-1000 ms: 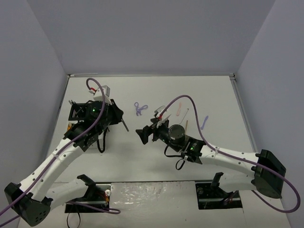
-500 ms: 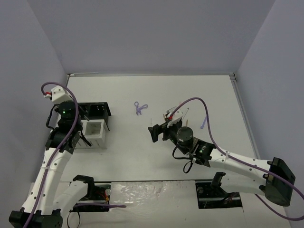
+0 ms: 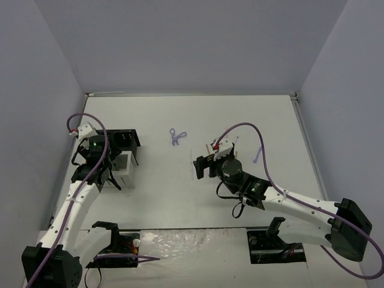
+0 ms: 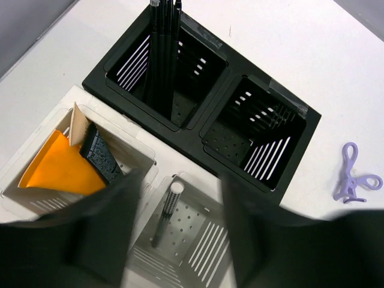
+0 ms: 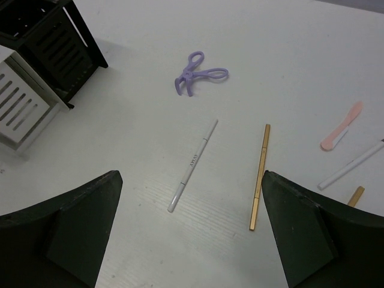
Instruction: Organize the makeup
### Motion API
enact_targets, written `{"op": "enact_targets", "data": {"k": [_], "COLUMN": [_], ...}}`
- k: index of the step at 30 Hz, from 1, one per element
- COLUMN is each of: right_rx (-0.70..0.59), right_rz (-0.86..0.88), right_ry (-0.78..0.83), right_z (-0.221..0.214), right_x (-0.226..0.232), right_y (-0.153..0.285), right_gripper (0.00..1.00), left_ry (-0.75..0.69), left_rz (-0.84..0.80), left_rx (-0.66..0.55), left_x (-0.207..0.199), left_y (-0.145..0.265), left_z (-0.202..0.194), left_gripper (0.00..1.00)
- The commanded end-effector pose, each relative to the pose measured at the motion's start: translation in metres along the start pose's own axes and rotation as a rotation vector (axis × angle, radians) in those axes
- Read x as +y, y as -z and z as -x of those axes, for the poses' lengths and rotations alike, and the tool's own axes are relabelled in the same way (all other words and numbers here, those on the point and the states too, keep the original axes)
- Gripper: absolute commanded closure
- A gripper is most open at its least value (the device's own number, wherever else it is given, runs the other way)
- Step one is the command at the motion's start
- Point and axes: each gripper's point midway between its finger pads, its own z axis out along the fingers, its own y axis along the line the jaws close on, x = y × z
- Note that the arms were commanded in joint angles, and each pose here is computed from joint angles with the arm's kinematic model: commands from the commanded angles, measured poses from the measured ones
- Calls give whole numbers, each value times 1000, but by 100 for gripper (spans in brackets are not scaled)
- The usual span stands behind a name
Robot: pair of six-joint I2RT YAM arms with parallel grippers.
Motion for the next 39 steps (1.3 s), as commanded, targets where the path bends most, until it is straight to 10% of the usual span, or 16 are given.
{"op": "enact_targets", "data": {"k": [1,6,28,35,39], "right_rx": [-12,81,456,500,451], "right_rz": [-58,-96,-273,-363,-359], "right_ry": [-48,-78,-88,-89,-71], "right_z": [15,-3,-136,-157,-138], "right_x": [0,6,2,-22,-26], "right_y": [-15,-35,-113,-101,-94], "right_gripper": [2,6,53,96,100], "left_ry": [77,16,-163,-129,-117], "left_rz": [-35,-60,-626,-673,-747], "left_rx": [-79,-68,256,288,318], "left_x": [-12,-16,-108,-117,-137], "left_y": [18,40,92,97,108], "left_z": [41,60,26,19,11], "left_gripper": [29,4,3,3,3]}}
